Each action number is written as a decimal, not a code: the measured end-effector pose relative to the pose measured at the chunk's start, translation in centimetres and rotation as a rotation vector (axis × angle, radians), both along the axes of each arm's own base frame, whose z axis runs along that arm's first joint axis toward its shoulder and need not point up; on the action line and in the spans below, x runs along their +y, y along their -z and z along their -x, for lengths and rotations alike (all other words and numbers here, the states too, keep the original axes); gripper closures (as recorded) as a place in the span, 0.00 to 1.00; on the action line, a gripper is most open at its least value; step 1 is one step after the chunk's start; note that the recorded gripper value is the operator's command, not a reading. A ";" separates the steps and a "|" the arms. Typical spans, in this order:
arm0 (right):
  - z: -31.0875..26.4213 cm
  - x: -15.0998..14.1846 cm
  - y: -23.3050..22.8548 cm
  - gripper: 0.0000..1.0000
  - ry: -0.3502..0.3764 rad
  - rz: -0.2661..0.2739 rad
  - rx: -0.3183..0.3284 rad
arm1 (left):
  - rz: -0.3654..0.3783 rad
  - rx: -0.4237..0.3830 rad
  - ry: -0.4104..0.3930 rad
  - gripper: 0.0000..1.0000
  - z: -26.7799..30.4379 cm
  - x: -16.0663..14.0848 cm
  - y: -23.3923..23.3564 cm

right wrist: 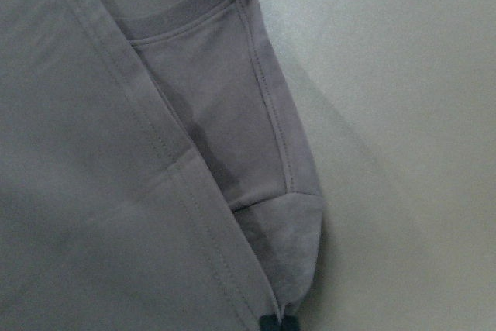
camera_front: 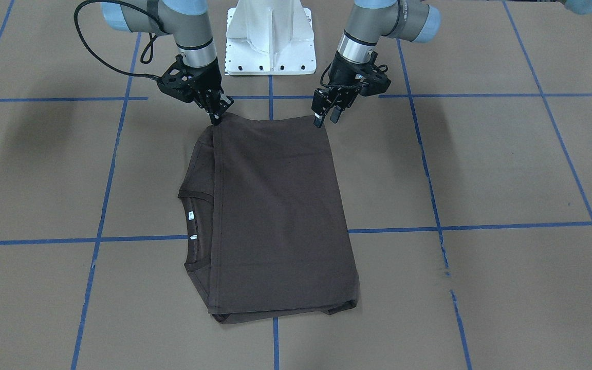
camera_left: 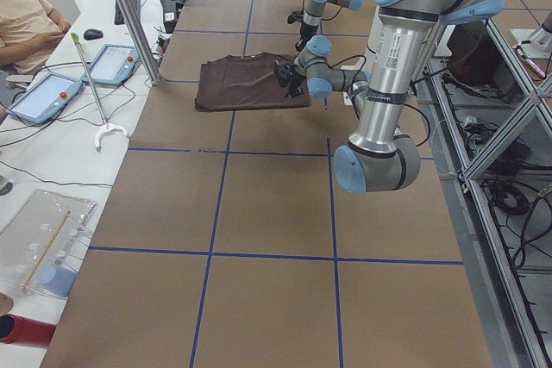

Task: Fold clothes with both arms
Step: 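Grasp the near corner with the left gripper while the right gripper holds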

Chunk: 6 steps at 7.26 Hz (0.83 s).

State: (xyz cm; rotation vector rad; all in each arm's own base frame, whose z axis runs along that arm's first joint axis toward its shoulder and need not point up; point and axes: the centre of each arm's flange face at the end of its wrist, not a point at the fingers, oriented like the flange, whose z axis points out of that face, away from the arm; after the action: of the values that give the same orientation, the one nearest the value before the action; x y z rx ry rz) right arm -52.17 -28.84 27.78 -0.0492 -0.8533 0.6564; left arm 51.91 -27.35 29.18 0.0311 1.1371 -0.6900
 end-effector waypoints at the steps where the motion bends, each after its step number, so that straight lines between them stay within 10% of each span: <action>1: 0.0 0.0 0.0 1.00 0.001 0.000 0.000 | 0.005 -0.006 -0.004 0.35 -0.5 0.7 -0.3; 6: 0.0 0.0 0.1 1.00 0.000 -0.001 -0.001 | 0.010 -0.024 -0.061 0.41 -2.9 3.9 -1.0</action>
State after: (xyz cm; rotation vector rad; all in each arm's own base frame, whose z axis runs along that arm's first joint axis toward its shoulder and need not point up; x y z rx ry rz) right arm -52.18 -28.82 27.72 -0.0488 -0.8546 0.6561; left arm 54.80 -23.48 30.17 -0.0043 1.1068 -0.6395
